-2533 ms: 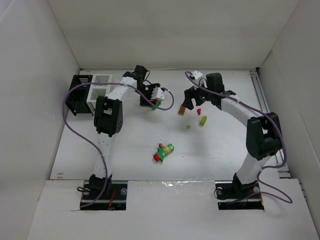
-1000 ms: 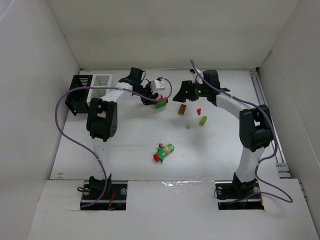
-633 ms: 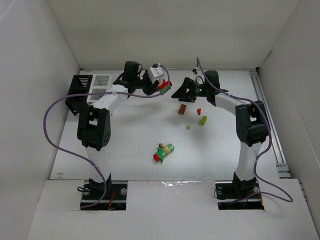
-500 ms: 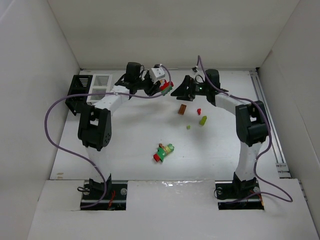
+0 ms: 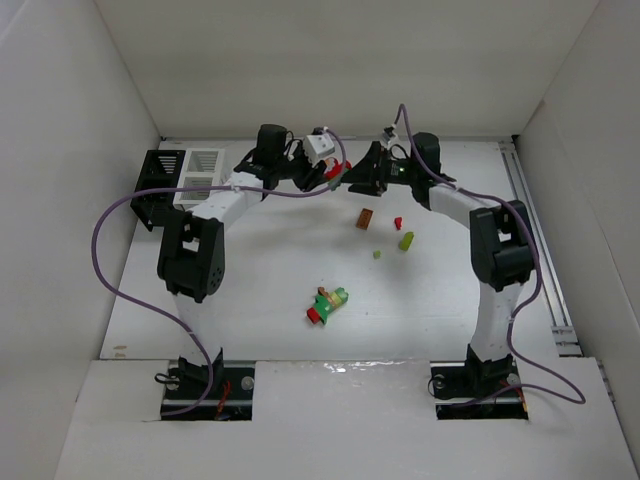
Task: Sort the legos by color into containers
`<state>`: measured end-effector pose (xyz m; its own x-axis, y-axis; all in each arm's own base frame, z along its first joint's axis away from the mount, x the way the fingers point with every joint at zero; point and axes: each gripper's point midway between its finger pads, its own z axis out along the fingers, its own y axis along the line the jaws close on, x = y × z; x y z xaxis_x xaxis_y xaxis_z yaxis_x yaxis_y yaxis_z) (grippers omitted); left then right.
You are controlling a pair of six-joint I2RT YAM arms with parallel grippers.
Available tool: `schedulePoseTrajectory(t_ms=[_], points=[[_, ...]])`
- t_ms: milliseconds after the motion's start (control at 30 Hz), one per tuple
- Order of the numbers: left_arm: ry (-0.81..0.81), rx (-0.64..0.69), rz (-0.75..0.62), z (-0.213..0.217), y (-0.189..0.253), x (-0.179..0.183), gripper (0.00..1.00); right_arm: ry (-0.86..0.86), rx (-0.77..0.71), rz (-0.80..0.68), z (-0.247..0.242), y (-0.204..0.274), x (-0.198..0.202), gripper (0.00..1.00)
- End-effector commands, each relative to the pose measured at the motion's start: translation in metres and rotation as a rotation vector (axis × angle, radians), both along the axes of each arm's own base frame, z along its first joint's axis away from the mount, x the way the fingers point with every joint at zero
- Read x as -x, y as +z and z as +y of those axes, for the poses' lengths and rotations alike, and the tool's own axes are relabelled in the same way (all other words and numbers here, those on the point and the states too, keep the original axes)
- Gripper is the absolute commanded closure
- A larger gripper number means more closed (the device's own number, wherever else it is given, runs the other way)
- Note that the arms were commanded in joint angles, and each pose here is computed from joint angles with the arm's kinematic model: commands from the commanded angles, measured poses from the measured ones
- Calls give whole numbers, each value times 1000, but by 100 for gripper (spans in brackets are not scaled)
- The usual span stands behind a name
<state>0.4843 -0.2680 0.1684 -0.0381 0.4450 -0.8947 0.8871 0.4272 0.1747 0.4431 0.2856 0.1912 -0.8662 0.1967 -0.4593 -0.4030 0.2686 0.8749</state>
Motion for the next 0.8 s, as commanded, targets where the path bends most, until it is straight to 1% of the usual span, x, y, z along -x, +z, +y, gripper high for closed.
schedulePoseTrajectory(t_ms=[0,67,200,300,433,467,533,567,667,700,767], points=[[-32,37,-78,-12,35,6,100,-18,-39,-85,4,24,-17,0],[-41,37,-78,-15,36,11,100,-30,-40,-101,5,26,-23,0],[-37,46,-78,-15,38,12,100,-52,-36,-83,5,19,-30,0],[-34,54,-81,-16,40,11,100,-52,-37,-85,5,17,-29,8],[-30,62,-80,-16,45,13,100,-40,-41,-91,5,14,-25,25],[-27,70,-83,-16,47,12,100,-40,-45,-104,5,16,-26,33],[-23,74,-76,-16,47,12,100,-15,-53,-118,6,18,-22,41],[-15,72,-80,-15,45,11,100,-3,-58,-128,6,21,-19,50],[-3,72,-74,-14,44,10,100,18,-57,-135,9,19,-11,71],[0,81,-77,-15,46,9,100,19,-56,-156,9,23,-10,87],[3,89,-78,-16,48,8,100,21,-51,-169,8,23,-8,97]])
